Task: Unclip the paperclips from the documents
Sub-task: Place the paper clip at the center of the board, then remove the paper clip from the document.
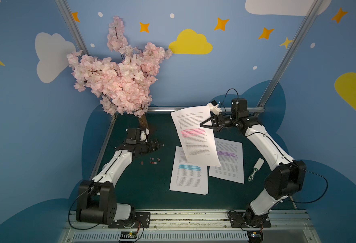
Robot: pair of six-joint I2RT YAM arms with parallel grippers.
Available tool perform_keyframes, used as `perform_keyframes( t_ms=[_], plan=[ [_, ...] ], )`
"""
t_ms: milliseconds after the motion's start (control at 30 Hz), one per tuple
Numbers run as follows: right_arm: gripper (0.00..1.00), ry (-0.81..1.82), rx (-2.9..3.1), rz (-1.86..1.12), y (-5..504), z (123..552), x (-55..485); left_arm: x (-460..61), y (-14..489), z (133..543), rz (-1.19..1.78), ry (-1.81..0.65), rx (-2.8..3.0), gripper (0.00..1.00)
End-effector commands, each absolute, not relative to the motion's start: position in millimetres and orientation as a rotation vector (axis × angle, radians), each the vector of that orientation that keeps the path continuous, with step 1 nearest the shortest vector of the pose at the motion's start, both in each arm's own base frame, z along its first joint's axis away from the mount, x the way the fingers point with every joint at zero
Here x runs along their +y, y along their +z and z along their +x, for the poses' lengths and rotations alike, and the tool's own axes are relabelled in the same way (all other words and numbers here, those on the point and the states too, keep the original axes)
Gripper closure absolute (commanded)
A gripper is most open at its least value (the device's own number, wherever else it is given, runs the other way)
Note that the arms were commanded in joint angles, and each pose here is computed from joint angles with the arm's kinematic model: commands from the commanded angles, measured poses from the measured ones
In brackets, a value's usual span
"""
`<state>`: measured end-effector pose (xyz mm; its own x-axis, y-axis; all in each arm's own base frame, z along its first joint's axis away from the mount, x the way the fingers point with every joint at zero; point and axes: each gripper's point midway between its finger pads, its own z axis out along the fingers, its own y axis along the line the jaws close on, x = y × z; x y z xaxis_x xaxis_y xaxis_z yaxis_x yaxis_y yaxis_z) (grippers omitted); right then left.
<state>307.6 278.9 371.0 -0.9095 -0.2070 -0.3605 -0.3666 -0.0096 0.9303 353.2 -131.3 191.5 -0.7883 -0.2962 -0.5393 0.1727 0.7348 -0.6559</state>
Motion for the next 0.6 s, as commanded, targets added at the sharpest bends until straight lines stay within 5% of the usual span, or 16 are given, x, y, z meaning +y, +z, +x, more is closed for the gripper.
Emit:
perform_keyframes(
  t_ms=[0, 567],
  plan=[
    [1.0, 2.057, 2.03, -0.726, 403.2, 296.5, 281.1, -172.9, 273.0, 326.8, 0.242, -1.237, 1.907, 0.11],
    [1.0, 2.102, 1.936, -0.886, 440.3, 276.0, 303.5, -212.3, 306.2, 309.7, 0.455, -1.503, 1.77, 0.07]
  ],
)
